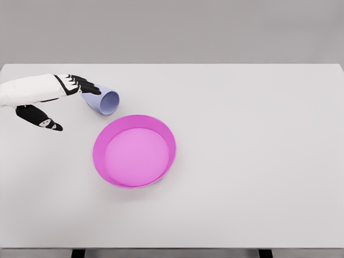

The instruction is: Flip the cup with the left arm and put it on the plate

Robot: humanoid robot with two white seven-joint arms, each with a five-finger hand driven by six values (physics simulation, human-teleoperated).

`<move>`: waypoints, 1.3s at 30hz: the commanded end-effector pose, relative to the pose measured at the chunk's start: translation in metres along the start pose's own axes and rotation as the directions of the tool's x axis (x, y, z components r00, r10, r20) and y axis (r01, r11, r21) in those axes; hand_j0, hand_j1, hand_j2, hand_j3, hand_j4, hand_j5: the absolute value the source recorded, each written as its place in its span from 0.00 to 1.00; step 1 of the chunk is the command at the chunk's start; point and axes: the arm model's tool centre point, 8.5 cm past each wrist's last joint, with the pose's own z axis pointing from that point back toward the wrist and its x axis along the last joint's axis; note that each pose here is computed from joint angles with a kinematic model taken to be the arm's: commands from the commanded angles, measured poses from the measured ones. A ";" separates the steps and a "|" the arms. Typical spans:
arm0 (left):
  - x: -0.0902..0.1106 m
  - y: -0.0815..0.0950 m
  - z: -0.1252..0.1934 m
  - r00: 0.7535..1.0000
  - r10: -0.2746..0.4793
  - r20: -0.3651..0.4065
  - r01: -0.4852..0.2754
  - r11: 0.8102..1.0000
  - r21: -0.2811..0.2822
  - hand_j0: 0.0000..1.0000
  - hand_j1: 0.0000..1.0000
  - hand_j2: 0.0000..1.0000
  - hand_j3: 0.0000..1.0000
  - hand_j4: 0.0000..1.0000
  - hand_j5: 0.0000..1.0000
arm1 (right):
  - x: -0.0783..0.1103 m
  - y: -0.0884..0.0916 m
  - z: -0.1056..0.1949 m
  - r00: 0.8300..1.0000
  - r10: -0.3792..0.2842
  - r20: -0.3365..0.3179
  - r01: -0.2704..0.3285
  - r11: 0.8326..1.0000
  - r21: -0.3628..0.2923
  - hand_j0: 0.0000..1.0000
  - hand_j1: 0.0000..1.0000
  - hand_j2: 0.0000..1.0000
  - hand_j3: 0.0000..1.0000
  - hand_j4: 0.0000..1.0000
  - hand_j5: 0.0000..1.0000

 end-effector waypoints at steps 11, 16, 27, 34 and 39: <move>-0.047 -0.005 -0.034 0.996 0.033 -0.086 -0.033 0.999 0.006 1.00 1.00 1.00 1.00 1.00 1.00 | -0.001 0.000 0.000 1.000 -0.001 -0.002 0.001 1.000 0.001 1.00 1.00 1.00 1.00 1.00 1.00; -0.060 -0.002 -0.062 0.994 0.066 -0.086 -0.065 0.998 0.018 1.00 1.00 1.00 1.00 1.00 1.00 | -0.001 0.000 0.000 1.000 -0.001 -0.002 0.001 1.000 0.001 1.00 1.00 1.00 1.00 1.00 1.00; -0.082 0.000 -0.079 0.987 0.064 -0.146 -0.079 0.992 -0.098 1.00 1.00 1.00 1.00 1.00 1.00 | -0.001 0.000 0.000 1.000 -0.001 -0.002 0.001 1.000 0.001 1.00 1.00 1.00 1.00 1.00 1.00; -0.101 -0.005 -0.089 0.974 0.037 -0.223 -0.070 0.987 -0.146 1.00 1.00 1.00 1.00 1.00 1.00 | -0.001 0.000 0.000 1.000 -0.001 -0.002 0.001 1.000 0.001 1.00 1.00 1.00 1.00 1.00 1.00; -0.097 -0.007 -0.105 0.979 0.039 -0.202 -0.070 0.986 -0.149 1.00 1.00 1.00 1.00 1.00 1.00 | -0.001 0.000 0.000 1.000 -0.001 -0.002 0.001 1.000 0.001 1.00 1.00 1.00 1.00 1.00 1.00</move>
